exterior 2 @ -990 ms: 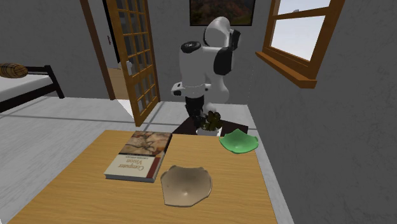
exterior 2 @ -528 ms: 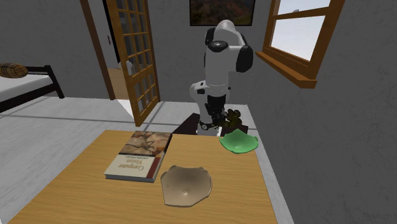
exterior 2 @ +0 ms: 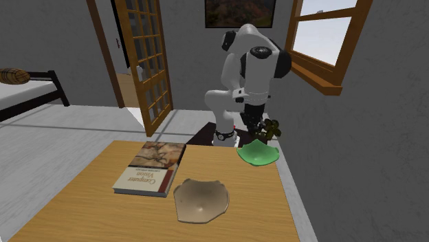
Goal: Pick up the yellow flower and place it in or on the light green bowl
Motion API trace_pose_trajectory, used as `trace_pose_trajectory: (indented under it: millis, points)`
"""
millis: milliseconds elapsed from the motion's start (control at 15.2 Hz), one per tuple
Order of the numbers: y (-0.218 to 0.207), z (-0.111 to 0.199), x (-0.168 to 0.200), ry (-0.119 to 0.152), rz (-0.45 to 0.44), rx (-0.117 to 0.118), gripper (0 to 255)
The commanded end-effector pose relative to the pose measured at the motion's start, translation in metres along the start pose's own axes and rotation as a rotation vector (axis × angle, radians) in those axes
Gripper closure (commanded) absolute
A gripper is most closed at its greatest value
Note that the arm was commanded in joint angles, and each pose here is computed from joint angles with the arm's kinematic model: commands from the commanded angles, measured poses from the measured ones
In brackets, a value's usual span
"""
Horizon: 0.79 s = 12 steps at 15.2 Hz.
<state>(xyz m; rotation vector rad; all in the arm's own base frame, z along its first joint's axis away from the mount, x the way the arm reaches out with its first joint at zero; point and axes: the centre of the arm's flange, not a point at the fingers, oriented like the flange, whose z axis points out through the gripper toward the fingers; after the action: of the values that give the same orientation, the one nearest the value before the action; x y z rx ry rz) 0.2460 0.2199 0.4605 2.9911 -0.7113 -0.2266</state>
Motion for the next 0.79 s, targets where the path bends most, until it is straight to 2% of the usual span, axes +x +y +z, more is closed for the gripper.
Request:
trace_pose_trajectory:
  millis: [0, 726]
  points:
    - [-0.001, 0.01, -0.001, 0.0, 0.001, 0.0, 255]
    - [-0.007, 0.067, 0.006, 0.0, 0.001, 0.0, 255]
